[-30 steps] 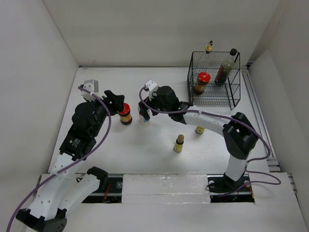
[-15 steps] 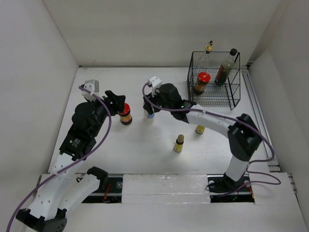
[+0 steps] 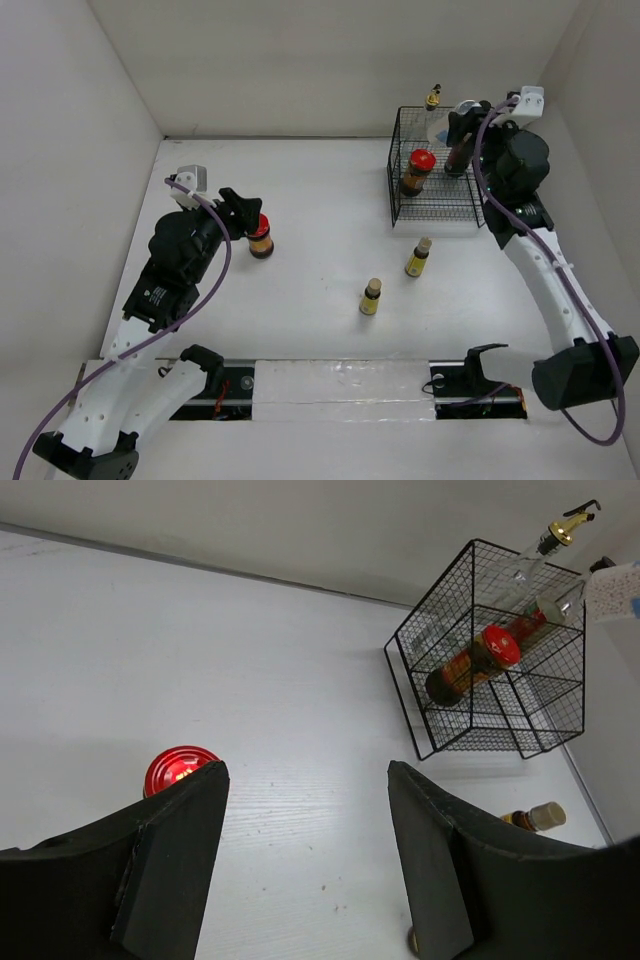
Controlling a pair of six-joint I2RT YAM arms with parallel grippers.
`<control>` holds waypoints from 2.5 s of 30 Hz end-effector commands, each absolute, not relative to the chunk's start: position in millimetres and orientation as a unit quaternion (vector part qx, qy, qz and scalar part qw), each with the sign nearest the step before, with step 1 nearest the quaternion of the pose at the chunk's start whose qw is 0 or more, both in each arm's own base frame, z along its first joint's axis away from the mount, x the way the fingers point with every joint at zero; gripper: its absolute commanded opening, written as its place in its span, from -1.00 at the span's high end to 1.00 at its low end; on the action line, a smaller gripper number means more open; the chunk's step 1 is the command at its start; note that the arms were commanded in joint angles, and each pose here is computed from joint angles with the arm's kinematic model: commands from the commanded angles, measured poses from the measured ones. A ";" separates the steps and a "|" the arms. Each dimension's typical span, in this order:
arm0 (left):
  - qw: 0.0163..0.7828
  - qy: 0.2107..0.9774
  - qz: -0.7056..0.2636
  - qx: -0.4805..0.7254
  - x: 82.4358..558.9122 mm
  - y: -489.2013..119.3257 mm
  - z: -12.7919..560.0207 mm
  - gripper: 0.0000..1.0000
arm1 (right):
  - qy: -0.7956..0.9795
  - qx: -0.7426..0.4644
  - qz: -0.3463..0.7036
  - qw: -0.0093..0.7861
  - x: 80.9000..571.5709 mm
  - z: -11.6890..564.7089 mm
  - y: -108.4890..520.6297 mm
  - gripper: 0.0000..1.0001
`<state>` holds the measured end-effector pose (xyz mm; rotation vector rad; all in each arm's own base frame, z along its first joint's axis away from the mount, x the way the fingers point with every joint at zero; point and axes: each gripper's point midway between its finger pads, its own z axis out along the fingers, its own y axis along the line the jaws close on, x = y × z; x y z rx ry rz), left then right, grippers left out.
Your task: Organize the condiment bottles
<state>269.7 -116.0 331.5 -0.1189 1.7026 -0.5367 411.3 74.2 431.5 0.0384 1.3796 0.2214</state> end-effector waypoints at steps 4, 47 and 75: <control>0.640 0.726 -0.249 -0.041 269.8 -121.3 344.5 -0.21 | 0.652 0.045 0.100 0.750 453.7 411.2 40.8 0.27; 0.630 0.735 -0.248 -0.038 274.6 -125.0 337.3 -0.21 | 0.755 0.087 0.010 0.650 529.2 299.3 10.4 -0.79; 0.657 0.712 -0.177 -0.173 270.4 -69.9 346.2 -0.23 | 0.683 -0.407 0.360 0.487 333.3 198.2 474.4 -0.98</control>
